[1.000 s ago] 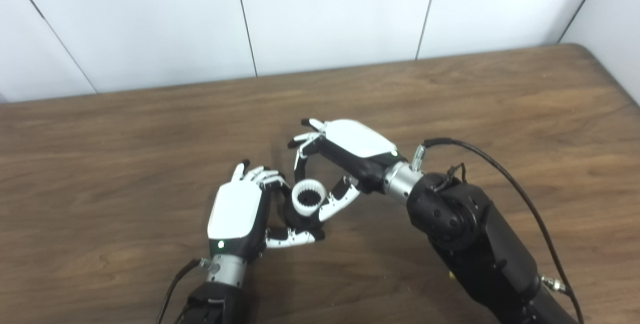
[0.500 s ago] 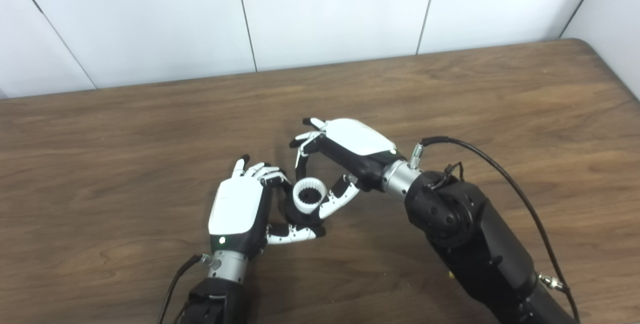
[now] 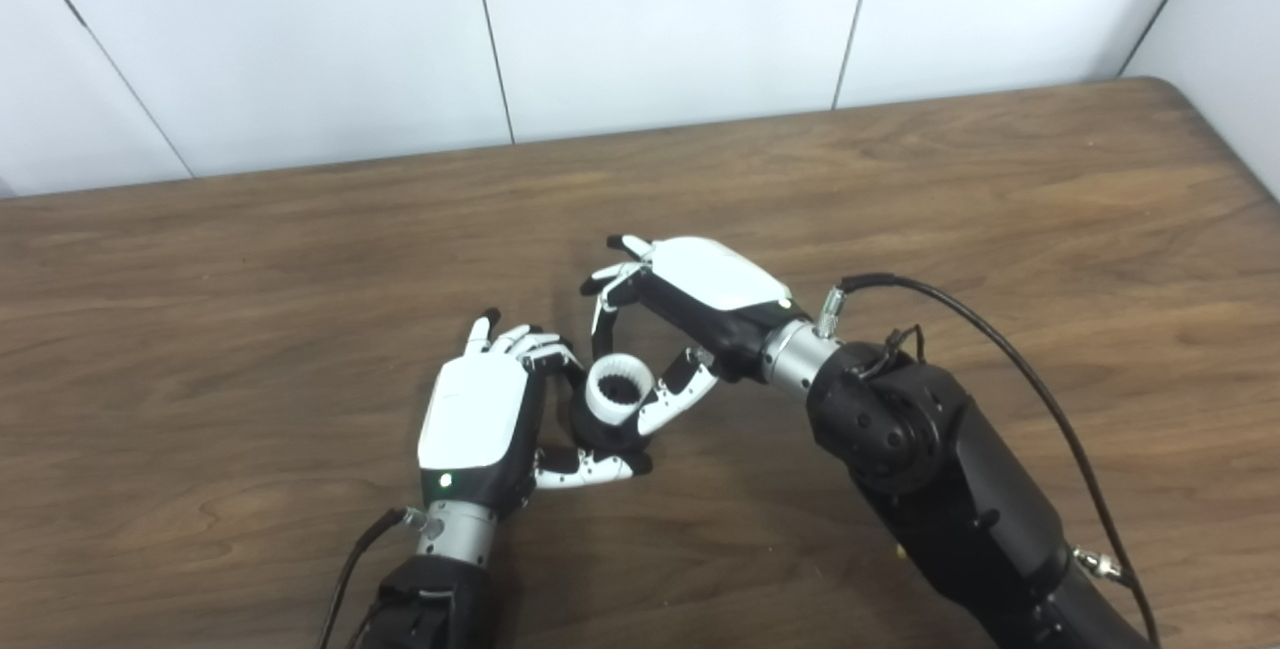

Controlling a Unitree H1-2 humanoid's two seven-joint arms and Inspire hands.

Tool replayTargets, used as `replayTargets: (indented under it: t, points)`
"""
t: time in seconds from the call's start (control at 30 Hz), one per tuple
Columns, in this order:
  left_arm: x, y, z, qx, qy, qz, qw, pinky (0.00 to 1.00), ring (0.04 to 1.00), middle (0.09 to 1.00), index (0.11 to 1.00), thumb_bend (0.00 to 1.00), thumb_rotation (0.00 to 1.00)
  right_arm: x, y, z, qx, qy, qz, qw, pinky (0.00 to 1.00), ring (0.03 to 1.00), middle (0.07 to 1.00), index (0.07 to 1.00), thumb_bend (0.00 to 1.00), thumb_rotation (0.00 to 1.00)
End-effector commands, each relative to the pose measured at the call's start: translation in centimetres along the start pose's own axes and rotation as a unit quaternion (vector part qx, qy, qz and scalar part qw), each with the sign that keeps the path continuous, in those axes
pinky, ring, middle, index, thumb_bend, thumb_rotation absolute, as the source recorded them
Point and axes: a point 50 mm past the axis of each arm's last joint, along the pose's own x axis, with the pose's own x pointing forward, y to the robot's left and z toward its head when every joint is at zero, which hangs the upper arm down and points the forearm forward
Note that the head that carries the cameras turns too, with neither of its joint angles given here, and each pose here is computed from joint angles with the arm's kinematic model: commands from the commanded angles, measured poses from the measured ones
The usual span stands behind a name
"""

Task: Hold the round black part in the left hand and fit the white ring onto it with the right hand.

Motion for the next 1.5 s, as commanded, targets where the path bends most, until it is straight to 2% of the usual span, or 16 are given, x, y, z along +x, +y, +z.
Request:
replayTargets:
  t: [0.0,0.87,1.47]
  points:
    - [-0.34,-0.85,0.5,0.003,-0.007,-0.029,1.0,0.99,0.84,0.75,0.484,0.52,0.05,0.17,-1.23,0.79,-0.011,-0.022,-0.025,0.999,1.0,1.0,0.844,0.486,0.52,0.13]
    - [-0.23,-0.89,0.72,0.001,-0.007,-0.03,1.0,0.99,0.84,0.751,0.484,0.52,0.05,0.14,-1.4,1.34,-0.014,-0.032,-0.03,0.999,1.0,1.0,0.841,0.486,0.52,0.13]
    - [-0.06,-0.87,0.8,-0.002,-0.005,-0.031,0.999,0.99,0.846,0.753,0.484,0.52,0.05,0.23,-1.45,0.97,-0.011,-0.021,-0.023,0.999,1.0,1.0,0.846,0.486,0.52,0.13]
